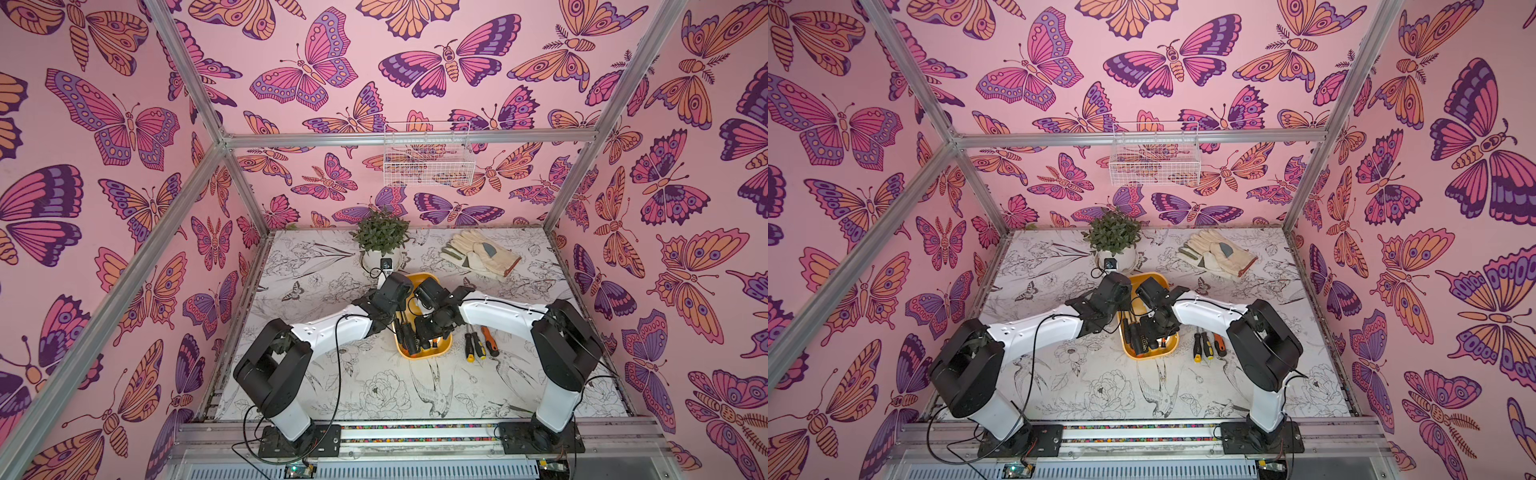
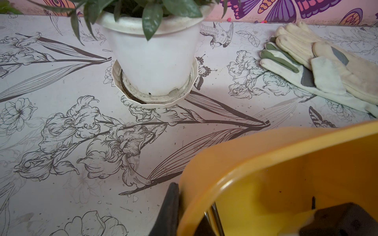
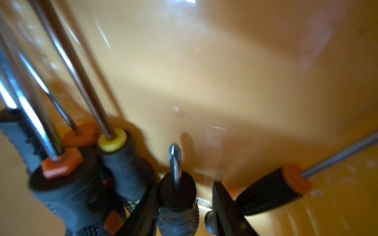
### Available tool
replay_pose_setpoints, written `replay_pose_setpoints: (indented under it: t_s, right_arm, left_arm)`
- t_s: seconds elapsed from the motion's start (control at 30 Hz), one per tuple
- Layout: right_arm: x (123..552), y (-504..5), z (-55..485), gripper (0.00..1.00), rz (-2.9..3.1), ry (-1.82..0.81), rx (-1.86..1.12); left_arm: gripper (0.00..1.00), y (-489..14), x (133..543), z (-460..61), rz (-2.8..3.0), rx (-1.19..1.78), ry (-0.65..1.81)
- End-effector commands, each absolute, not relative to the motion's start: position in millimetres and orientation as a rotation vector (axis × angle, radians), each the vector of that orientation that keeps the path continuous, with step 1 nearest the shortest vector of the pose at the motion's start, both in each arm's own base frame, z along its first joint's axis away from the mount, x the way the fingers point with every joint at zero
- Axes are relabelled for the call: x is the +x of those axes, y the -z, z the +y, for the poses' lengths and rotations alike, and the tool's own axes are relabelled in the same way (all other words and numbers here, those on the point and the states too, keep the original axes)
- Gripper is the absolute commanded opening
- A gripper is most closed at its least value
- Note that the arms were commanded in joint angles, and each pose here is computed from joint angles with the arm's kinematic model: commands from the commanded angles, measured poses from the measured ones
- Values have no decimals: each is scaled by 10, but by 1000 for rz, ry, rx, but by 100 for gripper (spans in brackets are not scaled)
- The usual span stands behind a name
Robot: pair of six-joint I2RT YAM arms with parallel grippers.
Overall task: Take out the screwdriver from the storage box
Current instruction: Pick up the screwdriver from the storage box.
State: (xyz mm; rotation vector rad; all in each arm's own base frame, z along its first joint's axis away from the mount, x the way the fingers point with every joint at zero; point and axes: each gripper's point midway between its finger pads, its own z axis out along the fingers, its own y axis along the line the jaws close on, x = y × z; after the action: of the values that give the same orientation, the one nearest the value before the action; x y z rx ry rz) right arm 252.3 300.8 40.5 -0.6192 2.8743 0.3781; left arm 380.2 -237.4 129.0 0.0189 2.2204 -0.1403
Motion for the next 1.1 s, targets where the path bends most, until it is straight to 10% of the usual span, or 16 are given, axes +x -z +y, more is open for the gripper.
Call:
replay_pose_setpoints:
  t_s: [0.0, 0.5, 0.8, 1.07]
  right_arm:
    - [2565, -229, 2956, 45, 2896, -290, -632]
    - [2639, -3, 2876, 28, 2944, -277, -575]
    - [2657, -183, 2875, 0, 2867, -343, -544]
    - [2672, -700, 2934, 0, 2747, -443, -581]
  left_arm:
    - [0, -1411, 3814, -2385, 2182, -8, 180]
    - [0, -1411, 3812, -2379, 2182, -11, 186]
    - [0, -1402, 3817, -2380, 2184, -11, 190]
    - [0, -1392, 3824, -2385, 2187, -6, 186]
